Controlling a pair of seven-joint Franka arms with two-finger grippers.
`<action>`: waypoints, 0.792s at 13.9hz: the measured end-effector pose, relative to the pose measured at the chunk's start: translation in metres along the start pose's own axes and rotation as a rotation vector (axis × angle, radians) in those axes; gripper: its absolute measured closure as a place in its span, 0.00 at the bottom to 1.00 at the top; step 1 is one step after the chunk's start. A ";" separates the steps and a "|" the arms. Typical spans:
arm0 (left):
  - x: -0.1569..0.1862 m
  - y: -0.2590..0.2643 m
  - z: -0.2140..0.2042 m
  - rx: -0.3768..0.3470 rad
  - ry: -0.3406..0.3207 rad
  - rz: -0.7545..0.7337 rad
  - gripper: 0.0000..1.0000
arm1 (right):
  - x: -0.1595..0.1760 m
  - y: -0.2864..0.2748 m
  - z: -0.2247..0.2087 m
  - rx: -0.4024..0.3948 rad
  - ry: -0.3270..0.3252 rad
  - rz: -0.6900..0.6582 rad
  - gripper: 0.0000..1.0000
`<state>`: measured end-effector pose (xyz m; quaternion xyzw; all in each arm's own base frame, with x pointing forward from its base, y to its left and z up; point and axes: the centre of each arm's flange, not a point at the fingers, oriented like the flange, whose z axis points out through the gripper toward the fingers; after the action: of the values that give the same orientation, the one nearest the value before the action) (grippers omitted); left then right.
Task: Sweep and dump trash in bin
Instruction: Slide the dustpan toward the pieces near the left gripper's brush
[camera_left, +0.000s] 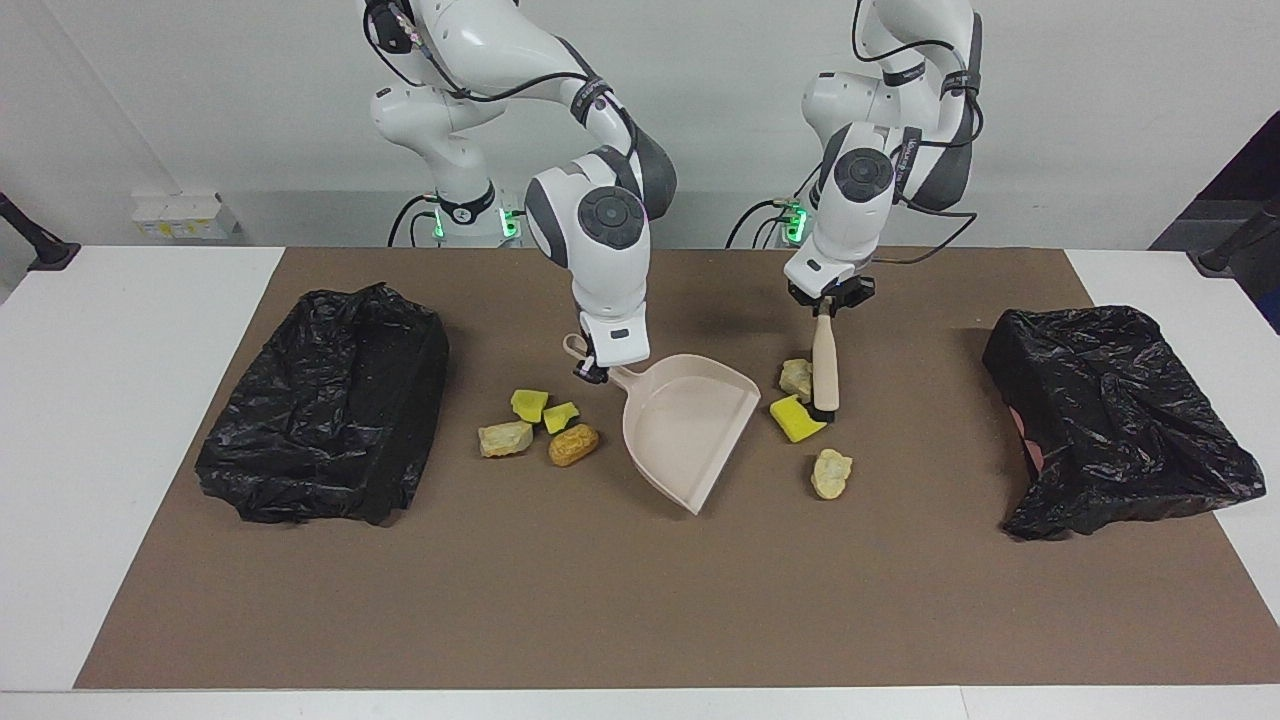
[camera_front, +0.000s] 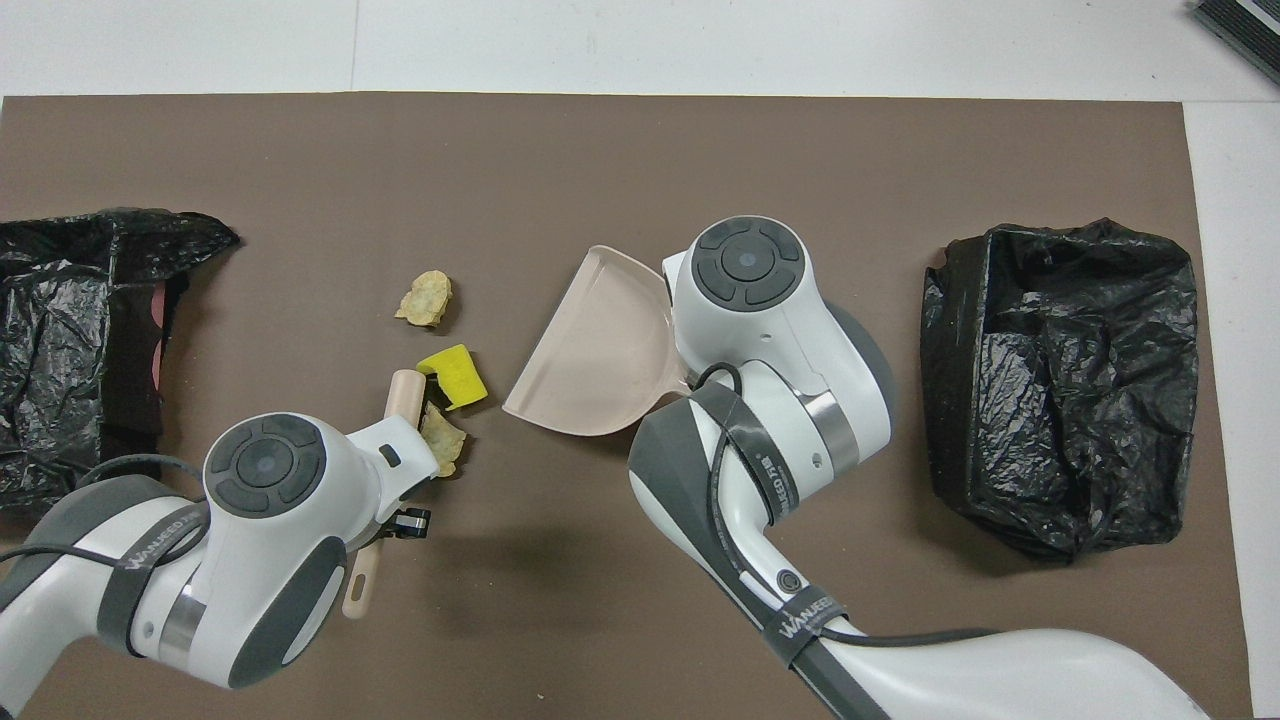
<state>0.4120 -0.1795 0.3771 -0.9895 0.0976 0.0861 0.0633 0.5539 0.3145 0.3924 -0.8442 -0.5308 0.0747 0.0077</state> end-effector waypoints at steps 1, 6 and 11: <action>0.003 -0.002 -0.008 -0.004 0.011 0.006 0.74 | -0.003 -0.003 0.008 -0.003 0.000 -0.061 0.68; 0.027 -0.035 -0.023 -0.023 0.065 0.108 0.74 | 0.008 -0.041 0.030 -0.019 0.002 -0.150 0.68; 0.078 -0.069 -0.035 0.025 0.125 0.150 0.74 | 0.020 -0.066 0.042 -0.036 0.012 -0.118 0.68</action>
<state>0.5064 -0.1318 0.4047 -0.9819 0.1765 0.0274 0.0630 0.4975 0.3582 0.3542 -0.8118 -0.5810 0.0593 0.0001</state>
